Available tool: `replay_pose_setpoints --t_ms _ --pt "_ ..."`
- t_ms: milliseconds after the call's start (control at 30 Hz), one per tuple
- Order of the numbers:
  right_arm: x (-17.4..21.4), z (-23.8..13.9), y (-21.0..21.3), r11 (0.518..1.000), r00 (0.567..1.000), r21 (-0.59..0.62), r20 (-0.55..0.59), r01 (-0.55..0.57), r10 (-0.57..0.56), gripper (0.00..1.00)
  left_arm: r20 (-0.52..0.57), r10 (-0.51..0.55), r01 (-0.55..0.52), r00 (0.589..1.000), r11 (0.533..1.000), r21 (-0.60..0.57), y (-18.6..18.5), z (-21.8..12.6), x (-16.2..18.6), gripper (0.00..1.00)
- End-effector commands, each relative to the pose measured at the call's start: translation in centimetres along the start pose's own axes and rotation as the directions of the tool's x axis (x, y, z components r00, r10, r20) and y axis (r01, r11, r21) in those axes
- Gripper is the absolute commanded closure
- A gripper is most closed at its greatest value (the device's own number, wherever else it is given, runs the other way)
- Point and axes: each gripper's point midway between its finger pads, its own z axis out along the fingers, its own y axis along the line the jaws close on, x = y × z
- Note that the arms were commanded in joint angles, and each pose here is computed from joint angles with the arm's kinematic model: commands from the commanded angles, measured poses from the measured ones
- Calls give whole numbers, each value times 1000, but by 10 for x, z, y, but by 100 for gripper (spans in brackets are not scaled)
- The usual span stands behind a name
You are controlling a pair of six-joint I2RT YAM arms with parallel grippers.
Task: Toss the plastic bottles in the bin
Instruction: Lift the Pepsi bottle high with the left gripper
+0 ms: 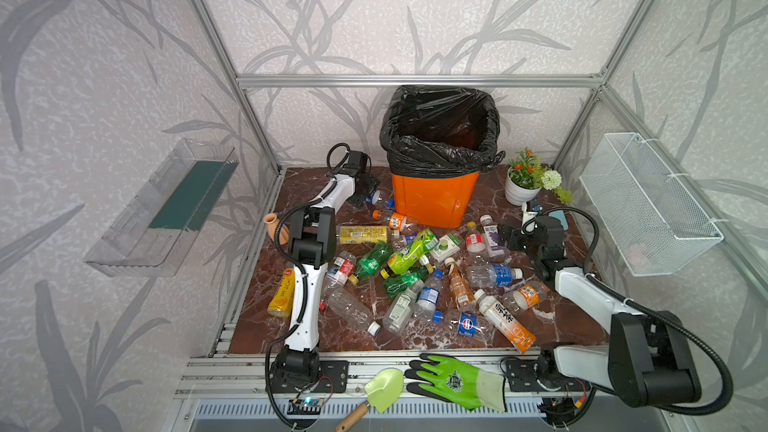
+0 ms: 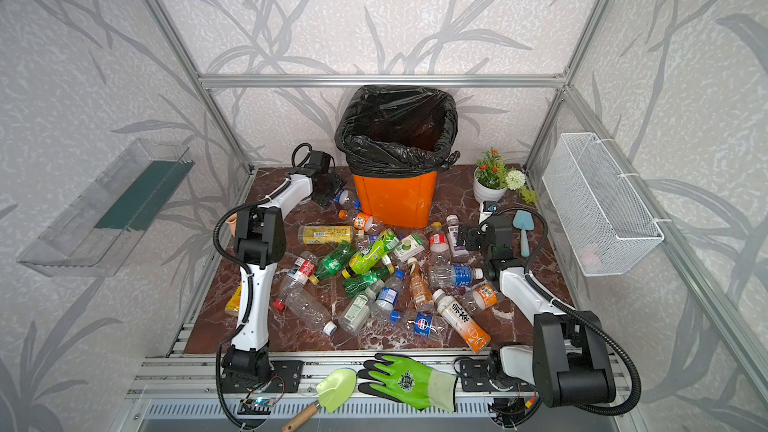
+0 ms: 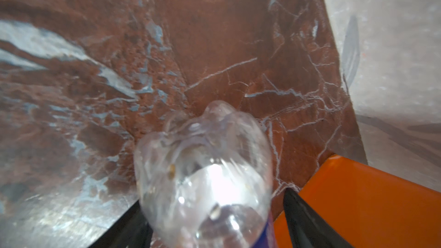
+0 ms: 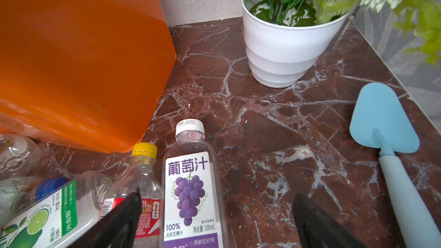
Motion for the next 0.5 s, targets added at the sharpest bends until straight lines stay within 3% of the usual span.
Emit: replay_pose_setpoints --t_ms 0,200,467 --pt "2 -3 -6 999 1000 31 -1 23 -23 1 -9 -28 28 1000 998 -61 11 8 4 18" --pt "3 -5 -8 999 1000 41 -2 23 -23 1 -20 -60 58 998 994 -95 20 22 8 27" --pt "1 -9 -7 999 1000 37 7 17 -17 1 -3 -100 100 995 995 -2 2 20 -3 46"
